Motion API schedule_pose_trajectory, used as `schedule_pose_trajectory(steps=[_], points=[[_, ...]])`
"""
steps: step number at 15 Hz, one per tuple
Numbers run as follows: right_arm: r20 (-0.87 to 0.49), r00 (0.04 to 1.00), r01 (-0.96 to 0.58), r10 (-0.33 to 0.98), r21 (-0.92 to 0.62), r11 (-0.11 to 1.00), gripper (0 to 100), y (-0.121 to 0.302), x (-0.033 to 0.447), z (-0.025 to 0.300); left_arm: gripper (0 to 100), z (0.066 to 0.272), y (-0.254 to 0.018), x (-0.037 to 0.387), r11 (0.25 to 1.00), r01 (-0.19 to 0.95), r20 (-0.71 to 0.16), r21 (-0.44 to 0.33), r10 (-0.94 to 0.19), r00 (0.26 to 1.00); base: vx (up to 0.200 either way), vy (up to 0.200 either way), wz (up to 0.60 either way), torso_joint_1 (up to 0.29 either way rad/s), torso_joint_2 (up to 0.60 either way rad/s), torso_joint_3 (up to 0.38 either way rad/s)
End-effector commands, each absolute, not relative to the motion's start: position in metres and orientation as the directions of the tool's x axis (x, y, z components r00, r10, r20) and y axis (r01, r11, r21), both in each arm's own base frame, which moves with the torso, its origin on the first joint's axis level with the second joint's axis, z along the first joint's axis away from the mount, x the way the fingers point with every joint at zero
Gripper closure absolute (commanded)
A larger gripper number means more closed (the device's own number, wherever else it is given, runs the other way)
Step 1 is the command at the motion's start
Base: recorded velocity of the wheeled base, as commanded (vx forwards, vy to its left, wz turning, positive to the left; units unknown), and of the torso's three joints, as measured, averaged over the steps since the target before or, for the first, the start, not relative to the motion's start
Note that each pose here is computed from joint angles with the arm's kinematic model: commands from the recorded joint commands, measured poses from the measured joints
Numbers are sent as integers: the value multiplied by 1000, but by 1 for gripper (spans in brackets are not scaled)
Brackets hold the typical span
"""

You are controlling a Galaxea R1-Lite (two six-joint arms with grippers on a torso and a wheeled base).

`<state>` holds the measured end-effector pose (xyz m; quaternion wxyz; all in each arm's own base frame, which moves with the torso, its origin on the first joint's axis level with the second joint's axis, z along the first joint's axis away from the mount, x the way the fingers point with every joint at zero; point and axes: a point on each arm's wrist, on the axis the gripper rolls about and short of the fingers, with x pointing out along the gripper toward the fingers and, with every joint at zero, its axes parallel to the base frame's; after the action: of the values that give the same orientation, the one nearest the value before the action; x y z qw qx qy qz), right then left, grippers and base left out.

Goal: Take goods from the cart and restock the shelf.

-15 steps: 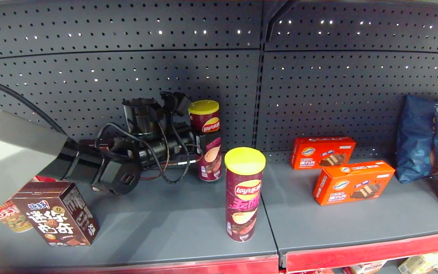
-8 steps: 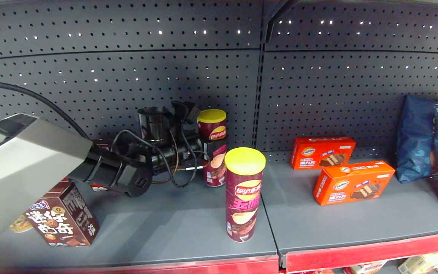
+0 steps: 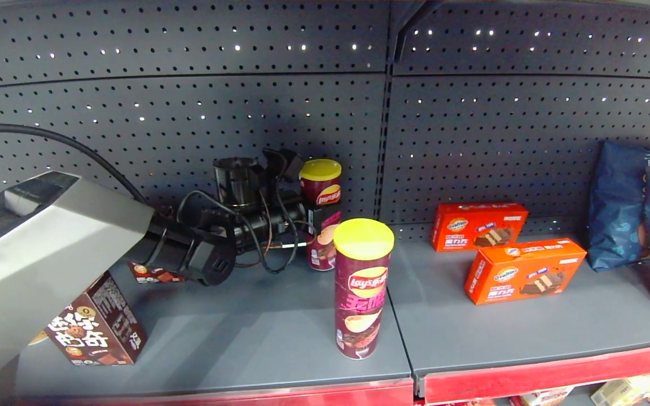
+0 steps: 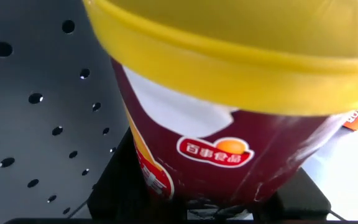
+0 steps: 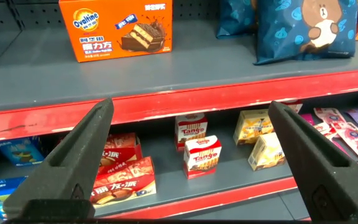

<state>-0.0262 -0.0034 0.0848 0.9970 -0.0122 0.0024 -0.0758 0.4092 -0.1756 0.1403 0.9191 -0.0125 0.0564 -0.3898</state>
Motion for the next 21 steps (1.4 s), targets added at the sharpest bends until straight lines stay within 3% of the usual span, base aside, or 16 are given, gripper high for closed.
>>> schedule_pose_trajectory(steps=[1, 8, 9, 13, 17, 21], points=[[-5, 988, 151, -151, -25, 988, 0, -3, -26, 85, 100, 138, -179, 409, 690, 720, -97, -69, -723, 684, 0, 0, 0, 0, 0, 0], [-5, 988, 153, -153, -25, 988, 0, -3, -26, 85, 100, 131, -183, 408, 686, 726, -113, -47, -726, 679, 0, 0, 0, 0, 0, 0], [-5, 988, 151, -151, -25, 988, 0, -3, -26, 85, 0, 130, -183, 408, 686, 726, -115, -43, -726, 678, 0, 0, 0, 0, 0, 0], [-5, 988, 151, -151, -25, 988, 0, -3, -26, 85, 0, 124, -181, 402, 689, 723, -137, -46, -721, 679, 0, 0, 0, 0, 0, 0], [-5, 989, 148, -148, -25, 989, 0, -3, -26, 85, 0, 145, -169, 382, 694, 720, -122, -24, -717, 686, 0, 0, 0, 0, 0, 0], [-3, 989, 148, -148, -25, 989, 0, -3, -26, 85, 0, 152, -158, 361, 715, 698, -139, -25, -694, 706, 0, 0, 0, 0, 0, 0]])
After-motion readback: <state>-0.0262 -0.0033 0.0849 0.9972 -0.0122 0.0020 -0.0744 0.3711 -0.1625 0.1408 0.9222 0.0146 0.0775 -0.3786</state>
